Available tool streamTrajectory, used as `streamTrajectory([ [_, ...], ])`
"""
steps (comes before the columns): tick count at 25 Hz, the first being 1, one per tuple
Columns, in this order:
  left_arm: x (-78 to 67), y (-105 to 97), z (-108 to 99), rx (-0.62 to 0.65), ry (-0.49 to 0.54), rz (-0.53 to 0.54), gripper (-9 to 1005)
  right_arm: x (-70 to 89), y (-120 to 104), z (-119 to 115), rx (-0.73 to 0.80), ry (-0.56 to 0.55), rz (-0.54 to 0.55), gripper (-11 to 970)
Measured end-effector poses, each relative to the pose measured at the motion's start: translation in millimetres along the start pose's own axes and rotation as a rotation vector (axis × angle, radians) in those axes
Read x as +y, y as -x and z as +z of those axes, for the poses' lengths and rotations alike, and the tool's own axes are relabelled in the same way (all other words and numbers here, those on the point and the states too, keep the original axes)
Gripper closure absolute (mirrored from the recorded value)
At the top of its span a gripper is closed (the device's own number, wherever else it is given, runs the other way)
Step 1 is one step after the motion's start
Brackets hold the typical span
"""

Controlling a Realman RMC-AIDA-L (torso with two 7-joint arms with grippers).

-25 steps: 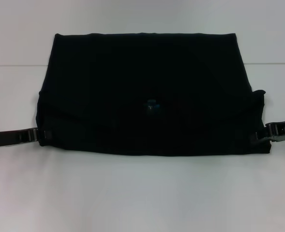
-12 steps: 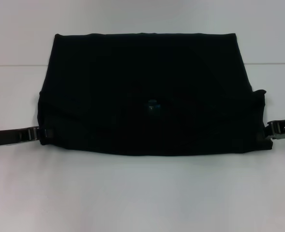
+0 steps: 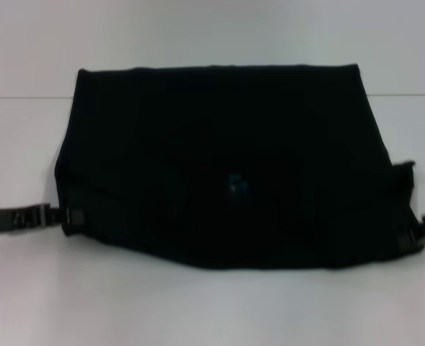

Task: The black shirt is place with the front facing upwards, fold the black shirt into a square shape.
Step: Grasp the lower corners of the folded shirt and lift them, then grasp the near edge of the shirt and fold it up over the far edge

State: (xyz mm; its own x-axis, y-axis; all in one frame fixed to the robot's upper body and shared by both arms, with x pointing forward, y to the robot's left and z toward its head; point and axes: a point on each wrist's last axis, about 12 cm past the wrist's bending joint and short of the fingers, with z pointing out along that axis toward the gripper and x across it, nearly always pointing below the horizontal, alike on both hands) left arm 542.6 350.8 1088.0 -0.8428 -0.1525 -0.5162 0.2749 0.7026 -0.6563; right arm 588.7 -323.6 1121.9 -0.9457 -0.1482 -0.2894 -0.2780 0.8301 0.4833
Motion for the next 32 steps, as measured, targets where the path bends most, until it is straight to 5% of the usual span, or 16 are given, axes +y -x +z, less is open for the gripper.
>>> streamTrajectory([
  [16,-12.0,-54.8,-32.4,0.344,-0.14,-0.226,907,-4.0,-74.0,1.2,0.229,0.223,-0.041,911],
  [23,-12.1,-45.5,-33.3,0.331,-0.13,-0.218,907,-5.4,-69.7,0.6,0.182,0.232,-0.026,910],
  [32,-10.1,-13.8,-40.7,0.089,-0.17,-0.214,907,-28.2,-57.2,-28.3,-0.209,0.375,0.154,908],
])
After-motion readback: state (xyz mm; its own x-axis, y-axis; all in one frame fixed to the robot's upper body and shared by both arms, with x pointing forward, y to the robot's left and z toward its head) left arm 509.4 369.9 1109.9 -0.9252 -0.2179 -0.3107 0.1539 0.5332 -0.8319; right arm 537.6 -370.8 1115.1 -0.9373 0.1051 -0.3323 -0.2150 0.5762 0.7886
